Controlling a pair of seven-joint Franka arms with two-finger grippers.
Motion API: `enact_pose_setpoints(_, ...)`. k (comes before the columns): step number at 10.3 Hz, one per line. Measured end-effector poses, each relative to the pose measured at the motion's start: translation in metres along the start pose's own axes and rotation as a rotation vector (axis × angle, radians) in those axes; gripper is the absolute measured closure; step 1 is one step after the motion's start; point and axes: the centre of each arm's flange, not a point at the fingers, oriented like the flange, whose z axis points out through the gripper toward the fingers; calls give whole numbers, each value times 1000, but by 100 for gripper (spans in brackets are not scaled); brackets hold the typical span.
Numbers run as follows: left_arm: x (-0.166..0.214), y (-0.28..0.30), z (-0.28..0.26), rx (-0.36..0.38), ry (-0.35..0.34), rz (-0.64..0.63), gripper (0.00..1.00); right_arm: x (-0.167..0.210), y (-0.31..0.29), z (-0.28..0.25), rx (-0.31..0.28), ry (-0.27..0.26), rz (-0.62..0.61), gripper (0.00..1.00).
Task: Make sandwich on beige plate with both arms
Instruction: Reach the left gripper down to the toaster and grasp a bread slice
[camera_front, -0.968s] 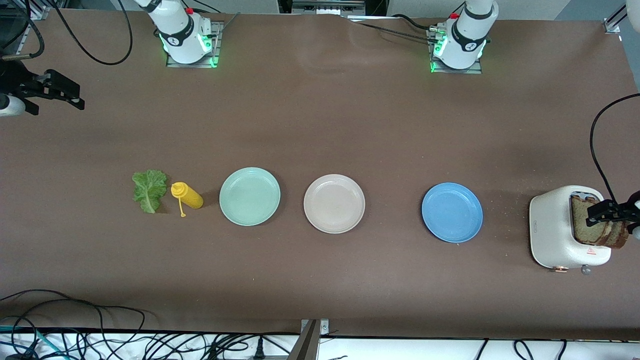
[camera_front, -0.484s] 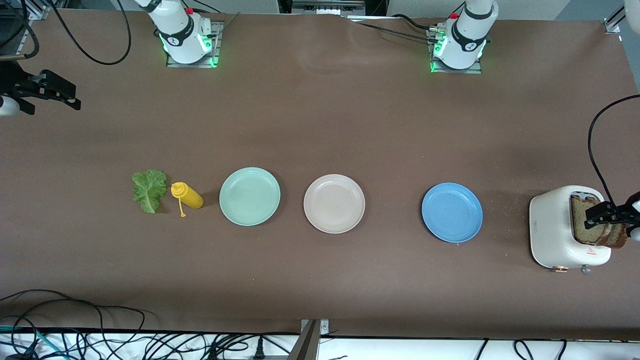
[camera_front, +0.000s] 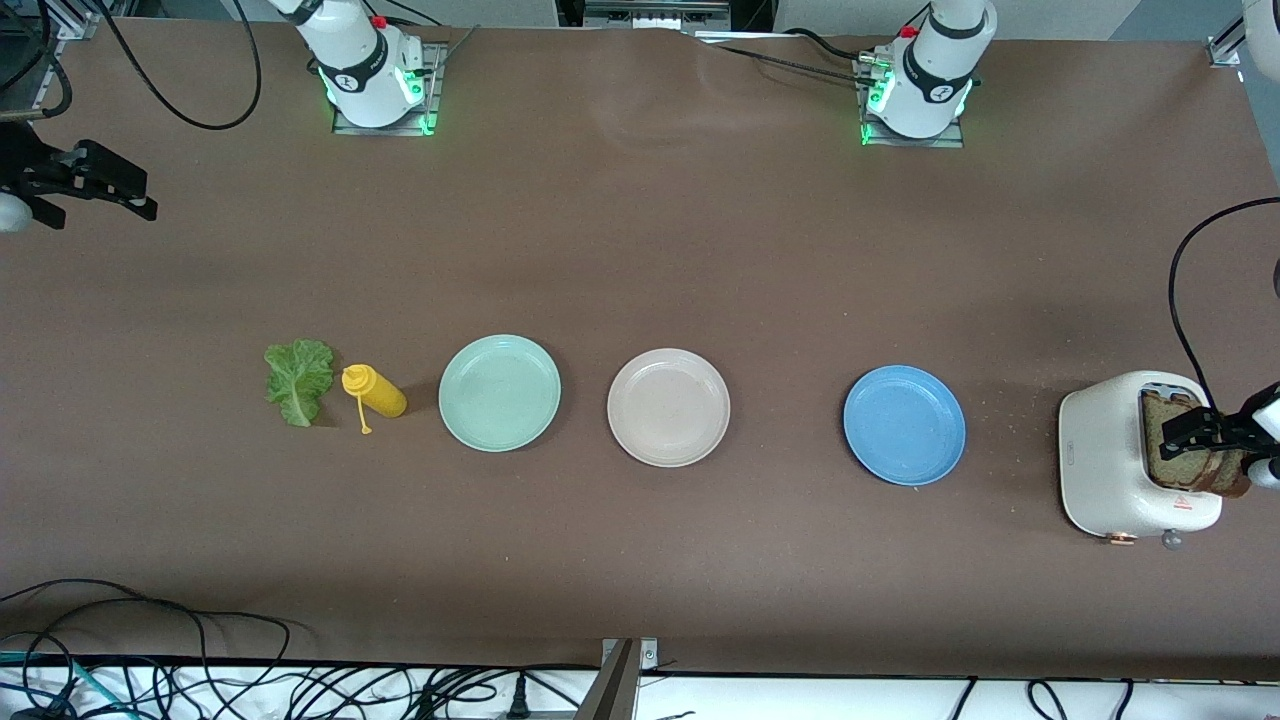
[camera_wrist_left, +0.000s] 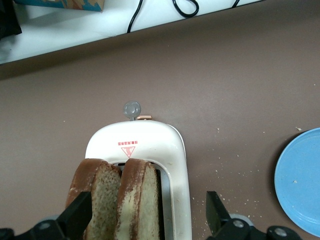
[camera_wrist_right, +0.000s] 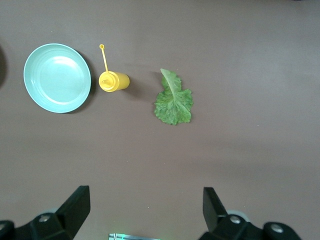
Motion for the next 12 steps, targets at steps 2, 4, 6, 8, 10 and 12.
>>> enact_pose_setpoints(2,-1,0,3,-2,-4,0,0,0,3,0,0,-1,5,0)
enact_pose_setpoints(4,-2,-2,5,-2,-8,-3,14,-1,3,0,1,-5,6,0)
enact_pose_setpoints(6,-4,-5,9,-4,-15,-6,45,-3,14,6,6,-31,26,0)
enact_pose_setpoints(8,-5,-5,10,-5,-17,-6,75,5,26,16,6,-25,44,0)
enact_pose_setpoints(10,-4,-6,9,-4,-15,-6,87,16,24,32,8,-45,35,0)
enact_pose_setpoints(12,-2,-6,2,2,-4,-6,87,26,24,47,10,-63,31,0)
